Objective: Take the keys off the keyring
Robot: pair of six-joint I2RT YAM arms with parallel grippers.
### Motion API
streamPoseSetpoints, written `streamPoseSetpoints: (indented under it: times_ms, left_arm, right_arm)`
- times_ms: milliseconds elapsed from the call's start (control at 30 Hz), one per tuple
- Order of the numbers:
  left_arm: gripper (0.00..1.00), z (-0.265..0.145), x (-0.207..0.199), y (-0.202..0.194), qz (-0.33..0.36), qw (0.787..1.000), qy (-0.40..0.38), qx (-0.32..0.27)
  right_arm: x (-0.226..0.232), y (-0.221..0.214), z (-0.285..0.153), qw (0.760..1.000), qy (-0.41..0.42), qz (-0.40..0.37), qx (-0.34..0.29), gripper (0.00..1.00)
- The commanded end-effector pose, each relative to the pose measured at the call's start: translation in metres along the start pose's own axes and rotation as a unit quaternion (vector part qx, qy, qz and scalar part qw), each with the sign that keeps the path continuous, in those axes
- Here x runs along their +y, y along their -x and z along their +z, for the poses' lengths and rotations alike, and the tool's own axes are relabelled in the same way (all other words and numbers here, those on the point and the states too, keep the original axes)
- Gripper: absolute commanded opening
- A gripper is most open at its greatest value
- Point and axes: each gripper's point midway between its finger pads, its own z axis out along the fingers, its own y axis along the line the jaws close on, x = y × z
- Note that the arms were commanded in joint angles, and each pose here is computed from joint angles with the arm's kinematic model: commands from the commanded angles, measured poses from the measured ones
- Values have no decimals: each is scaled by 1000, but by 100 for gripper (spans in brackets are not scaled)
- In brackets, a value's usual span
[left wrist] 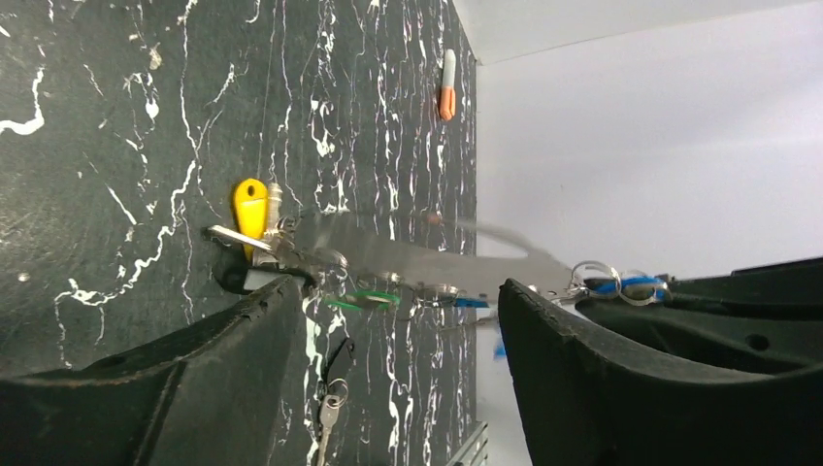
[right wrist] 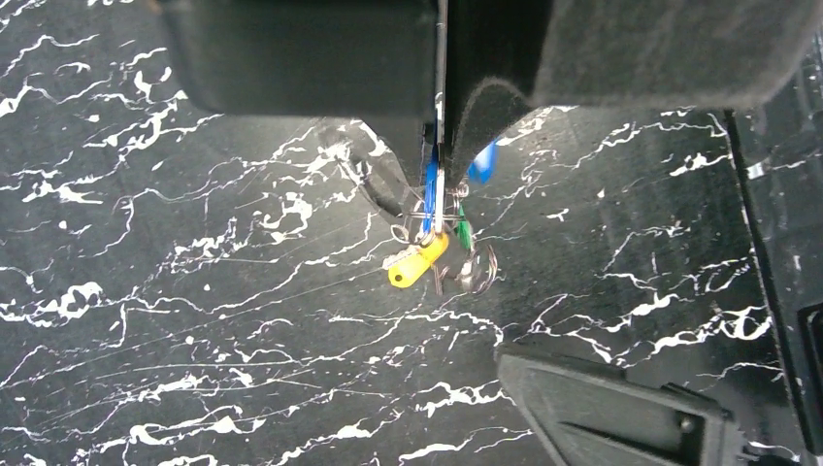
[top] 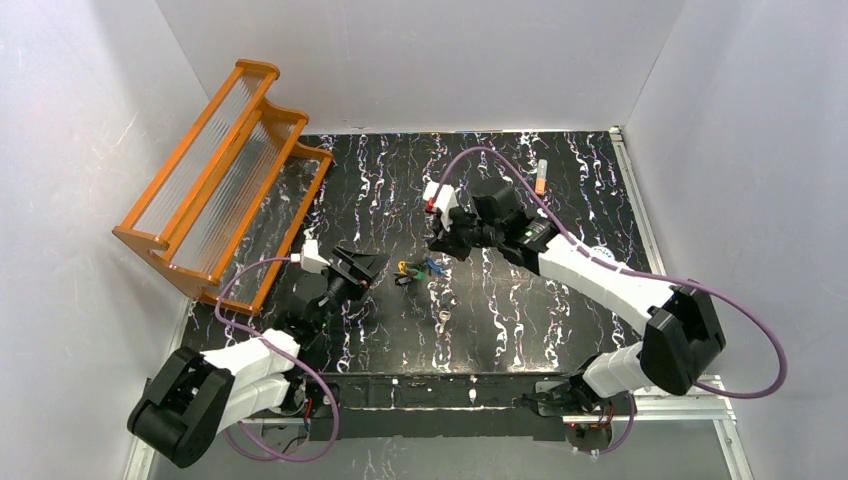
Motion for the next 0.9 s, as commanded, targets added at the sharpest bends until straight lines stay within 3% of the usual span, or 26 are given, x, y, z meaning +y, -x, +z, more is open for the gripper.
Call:
streamPoseSetpoints:
  times_ms: [0, 200, 467, 633, 867]
  left_arm:
    - [74, -2, -7, 11, 28, 999, -9, -22]
    - [71, 4, -43, 13, 150, 988, -39, 8]
    - [62, 15, -92, 13, 349, 930, -92, 66]
    - [63, 17, -95, 2, 378, 913, -126, 88]
    - [72, 15, -108, -12, 473, 851, -190, 130]
  right_arm:
    - [-11, 19, 4, 999, 7, -46, 3, 1]
    - [-14, 25, 6, 997, 22, -79, 17, 1]
    - [-21, 34, 0, 993, 18, -109, 35, 1]
    - [-21, 36, -2, 993, 17, -109, 35, 1]
    - [-19, 36, -6, 993, 17, -112, 32, 1]
